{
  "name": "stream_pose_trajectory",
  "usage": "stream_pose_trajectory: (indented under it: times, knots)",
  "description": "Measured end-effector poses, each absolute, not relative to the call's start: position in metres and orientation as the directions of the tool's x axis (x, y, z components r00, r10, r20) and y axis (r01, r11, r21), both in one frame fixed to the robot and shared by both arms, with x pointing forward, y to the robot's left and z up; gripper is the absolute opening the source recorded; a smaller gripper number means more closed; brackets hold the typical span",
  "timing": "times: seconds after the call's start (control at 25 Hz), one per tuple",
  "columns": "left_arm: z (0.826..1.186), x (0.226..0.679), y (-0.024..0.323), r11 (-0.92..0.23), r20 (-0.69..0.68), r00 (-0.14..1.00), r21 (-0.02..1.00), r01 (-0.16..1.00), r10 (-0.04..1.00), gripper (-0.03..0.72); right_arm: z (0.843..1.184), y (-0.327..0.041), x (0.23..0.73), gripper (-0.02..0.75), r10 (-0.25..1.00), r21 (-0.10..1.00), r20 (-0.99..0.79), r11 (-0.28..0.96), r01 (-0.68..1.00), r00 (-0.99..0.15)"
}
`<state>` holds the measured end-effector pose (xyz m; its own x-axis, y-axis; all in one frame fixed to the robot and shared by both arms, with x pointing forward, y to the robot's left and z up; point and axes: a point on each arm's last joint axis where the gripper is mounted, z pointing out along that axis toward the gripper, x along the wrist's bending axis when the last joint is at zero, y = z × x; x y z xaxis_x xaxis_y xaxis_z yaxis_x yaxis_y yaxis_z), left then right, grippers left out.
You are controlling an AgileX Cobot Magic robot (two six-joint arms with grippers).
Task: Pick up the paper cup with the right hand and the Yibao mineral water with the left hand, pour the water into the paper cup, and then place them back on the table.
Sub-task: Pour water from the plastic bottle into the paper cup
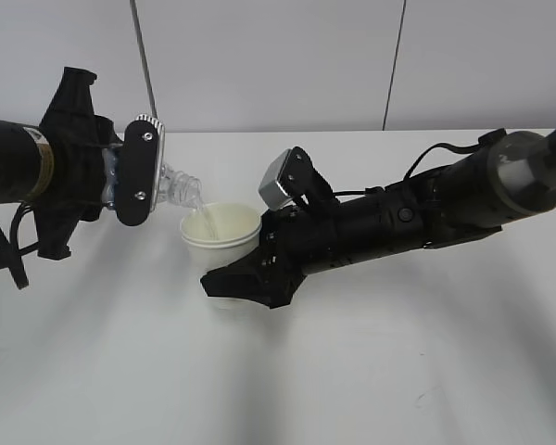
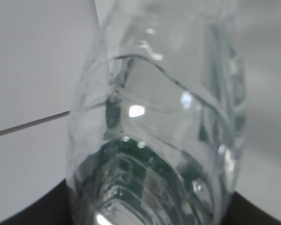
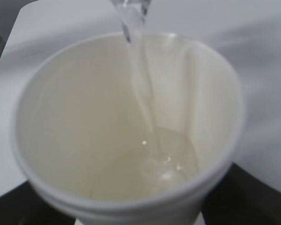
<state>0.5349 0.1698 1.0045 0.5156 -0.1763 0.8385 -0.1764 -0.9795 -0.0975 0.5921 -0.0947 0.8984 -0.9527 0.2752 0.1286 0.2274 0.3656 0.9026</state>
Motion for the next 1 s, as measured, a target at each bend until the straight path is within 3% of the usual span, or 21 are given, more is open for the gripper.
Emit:
stream_pose_trajectory:
  times: [1.0]
  knots:
    - [1.0056, 0.5356, 0.1697, -0.972, 0.841, 0.496, -0.132, -0.194, -0.213, 0.353, 0.8983, -0.0947, 0.5921, 0.533, 0.276, 0.902, 0.128, 0.367, 0.227, -0.953]
